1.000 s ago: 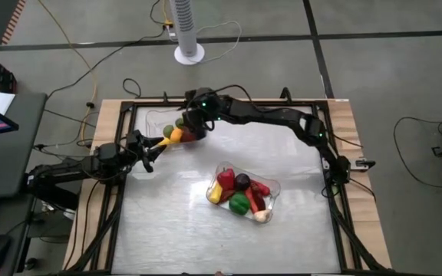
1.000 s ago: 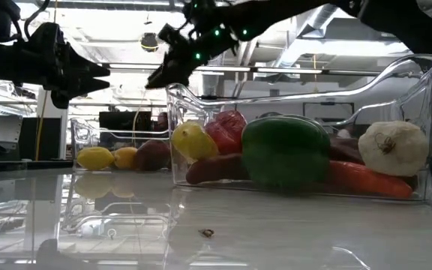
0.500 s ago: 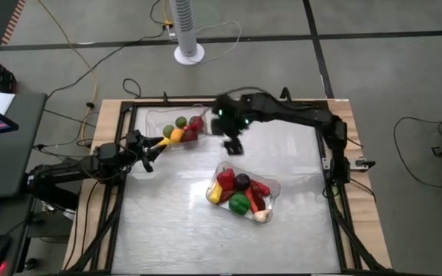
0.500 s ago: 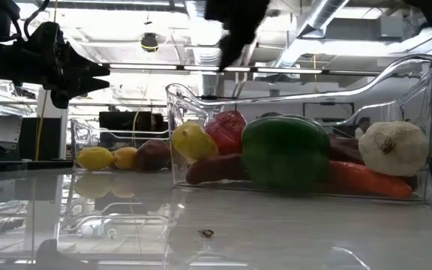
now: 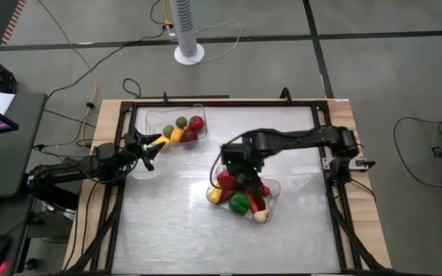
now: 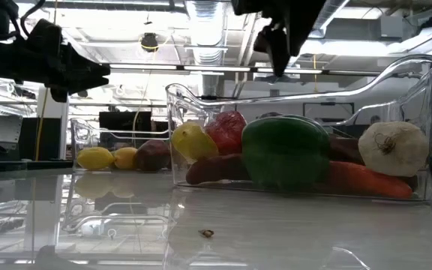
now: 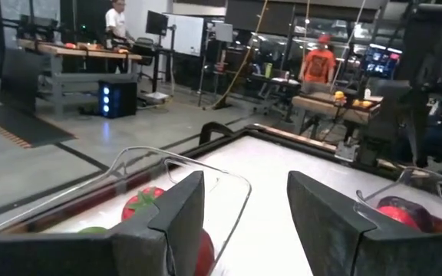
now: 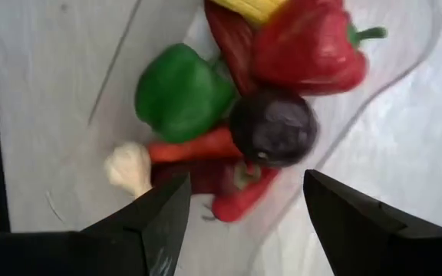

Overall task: Sort produce into baskets
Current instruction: Adjust the bottom transparent bin

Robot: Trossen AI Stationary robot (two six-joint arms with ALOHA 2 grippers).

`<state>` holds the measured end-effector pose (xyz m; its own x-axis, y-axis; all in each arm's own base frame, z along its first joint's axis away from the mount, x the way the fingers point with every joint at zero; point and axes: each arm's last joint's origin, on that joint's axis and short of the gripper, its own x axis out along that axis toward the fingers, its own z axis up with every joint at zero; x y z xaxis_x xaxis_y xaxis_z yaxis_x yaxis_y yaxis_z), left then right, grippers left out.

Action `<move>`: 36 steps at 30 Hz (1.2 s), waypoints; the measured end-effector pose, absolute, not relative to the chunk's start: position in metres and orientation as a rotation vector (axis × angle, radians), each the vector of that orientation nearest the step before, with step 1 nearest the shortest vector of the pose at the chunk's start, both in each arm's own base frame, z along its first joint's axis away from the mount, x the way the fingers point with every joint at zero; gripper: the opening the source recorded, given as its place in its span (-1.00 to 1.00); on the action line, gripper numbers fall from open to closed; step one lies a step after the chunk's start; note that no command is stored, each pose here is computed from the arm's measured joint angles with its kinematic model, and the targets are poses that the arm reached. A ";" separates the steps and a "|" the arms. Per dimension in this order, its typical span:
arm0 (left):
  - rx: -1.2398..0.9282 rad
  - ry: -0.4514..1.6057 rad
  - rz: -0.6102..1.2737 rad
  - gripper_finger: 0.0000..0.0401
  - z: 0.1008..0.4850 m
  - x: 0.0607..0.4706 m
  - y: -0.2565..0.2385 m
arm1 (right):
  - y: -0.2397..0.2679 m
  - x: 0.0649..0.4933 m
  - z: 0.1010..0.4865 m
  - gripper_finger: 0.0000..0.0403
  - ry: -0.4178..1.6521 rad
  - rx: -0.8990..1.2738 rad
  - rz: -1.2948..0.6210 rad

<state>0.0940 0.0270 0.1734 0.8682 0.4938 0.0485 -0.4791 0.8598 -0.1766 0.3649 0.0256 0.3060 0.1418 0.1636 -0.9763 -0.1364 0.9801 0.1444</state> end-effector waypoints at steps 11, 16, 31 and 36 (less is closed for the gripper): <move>-0.102 -0.113 0.507 -0.13 0.177 0.094 0.027 | 0.050 0.281 0.275 0.39 1.261 0.105 0.045; -0.120 -0.121 0.505 -0.13 0.178 0.094 0.027 | 0.063 0.239 0.290 0.39 1.136 0.029 -0.094; -0.415 -0.209 0.406 -0.13 0.180 0.094 0.025 | 0.050 0.180 0.223 0.39 1.213 0.018 -0.240; -0.474 -0.171 0.197 -0.13 0.180 0.097 0.019 | 0.056 0.198 0.209 0.39 1.169 -0.024 -0.155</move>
<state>0.0966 0.0192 0.1804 0.9666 0.2275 0.1176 -0.1482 0.8713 -0.4678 0.1977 0.0564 0.2093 0.3814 -0.1334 -0.9147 0.1089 0.9891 -0.0988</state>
